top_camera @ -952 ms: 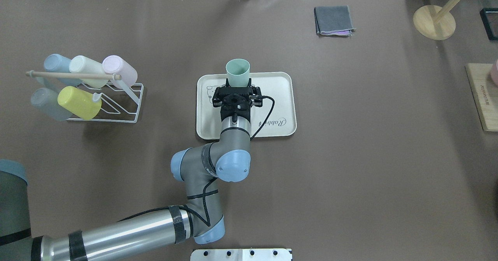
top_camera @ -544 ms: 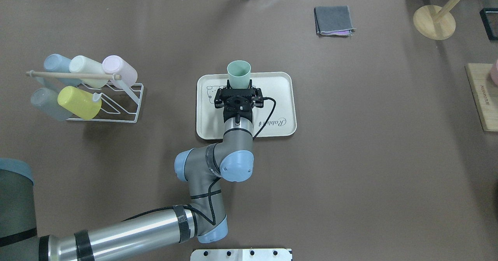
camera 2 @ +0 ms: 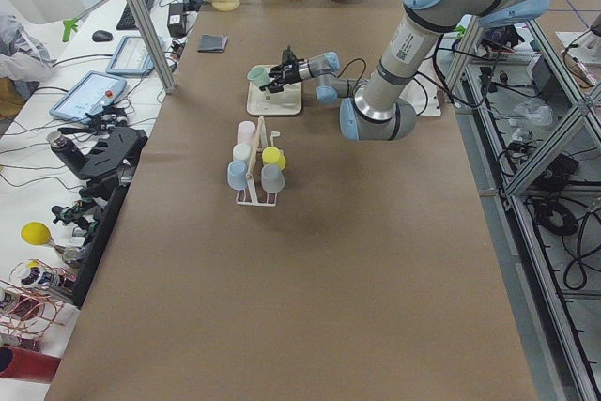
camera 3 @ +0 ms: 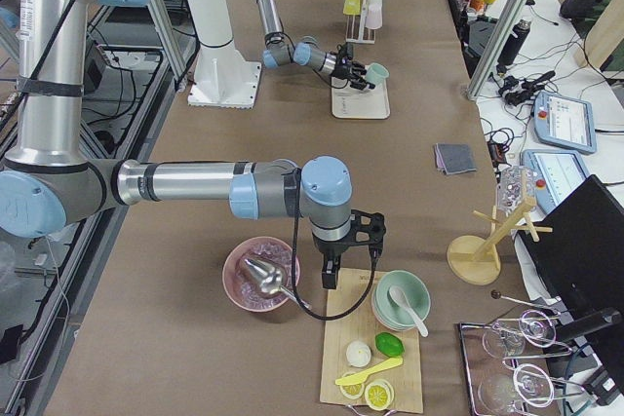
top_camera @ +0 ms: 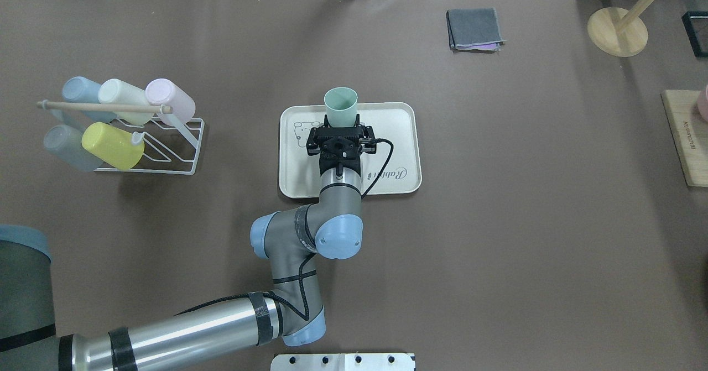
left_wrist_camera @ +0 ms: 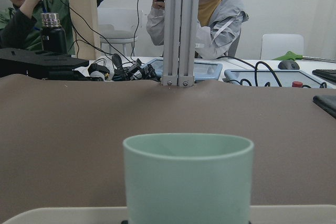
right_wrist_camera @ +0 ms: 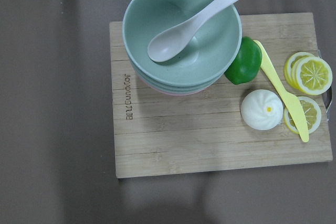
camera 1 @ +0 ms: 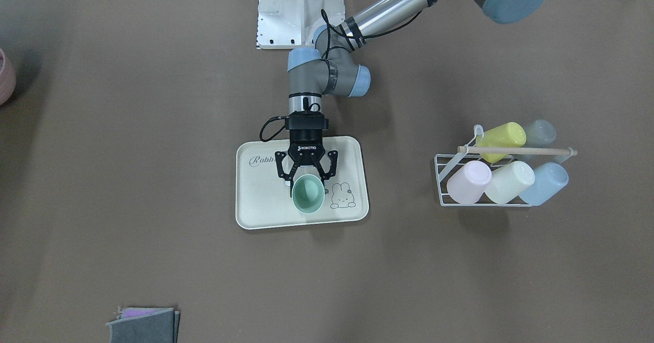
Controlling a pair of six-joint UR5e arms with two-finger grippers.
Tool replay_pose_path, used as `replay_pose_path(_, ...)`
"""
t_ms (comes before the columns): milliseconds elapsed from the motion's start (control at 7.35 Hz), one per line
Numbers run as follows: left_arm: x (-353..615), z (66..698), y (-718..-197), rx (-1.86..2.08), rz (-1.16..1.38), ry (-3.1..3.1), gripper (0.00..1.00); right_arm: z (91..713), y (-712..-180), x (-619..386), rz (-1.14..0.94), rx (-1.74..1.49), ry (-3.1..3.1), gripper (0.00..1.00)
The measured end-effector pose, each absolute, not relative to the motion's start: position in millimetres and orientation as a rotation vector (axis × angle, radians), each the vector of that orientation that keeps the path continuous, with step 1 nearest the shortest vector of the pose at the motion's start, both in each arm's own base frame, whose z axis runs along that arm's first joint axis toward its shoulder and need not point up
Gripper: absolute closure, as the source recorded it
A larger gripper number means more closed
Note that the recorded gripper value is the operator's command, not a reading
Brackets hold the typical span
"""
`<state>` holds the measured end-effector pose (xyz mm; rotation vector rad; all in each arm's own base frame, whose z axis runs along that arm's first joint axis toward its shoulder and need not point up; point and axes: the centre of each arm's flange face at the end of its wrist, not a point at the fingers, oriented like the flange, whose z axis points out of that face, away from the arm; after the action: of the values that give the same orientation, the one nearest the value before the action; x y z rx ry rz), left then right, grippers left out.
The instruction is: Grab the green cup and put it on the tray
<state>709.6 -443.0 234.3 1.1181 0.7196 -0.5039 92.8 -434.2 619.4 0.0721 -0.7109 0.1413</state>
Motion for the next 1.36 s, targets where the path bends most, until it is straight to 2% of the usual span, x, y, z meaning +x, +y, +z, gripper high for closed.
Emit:
replay_pose_path(408, 716.6, 236.5, -431.1, 1.114, -0.489, 0.716, 0.55, 620.9, -448.0, 75.7, 0.091, 0.098, -0.730, 0.00)
replay_pose_path(544, 717.0, 236.9, -429.7, 1.114, -0.487, 0.715, 0.43, 625.0, -450.8, 69.5, 0.070, 0.115, -0.736, 0.00)
replay_pose_path(680, 717.2, 236.9, -428.6, 1.114, -0.486, 0.716, 0.24, 628.3, -453.4, 63.5, 0.048, 0.131, -0.738, 0.00)
replay_pose_path(952, 716.1, 238.1, -427.2, 1.116, -0.487, 0.717, 0.05, 629.4, -456.7, 59.3, 0.029, 0.150, -0.738, 0.00)
replay_pose_path(1360, 712.9, 242.2, -418.6, 1.126, -0.490, 0.719, 0.04, 615.6, -471.7, 56.5, 0.030, 0.142, -0.747, 0.00)
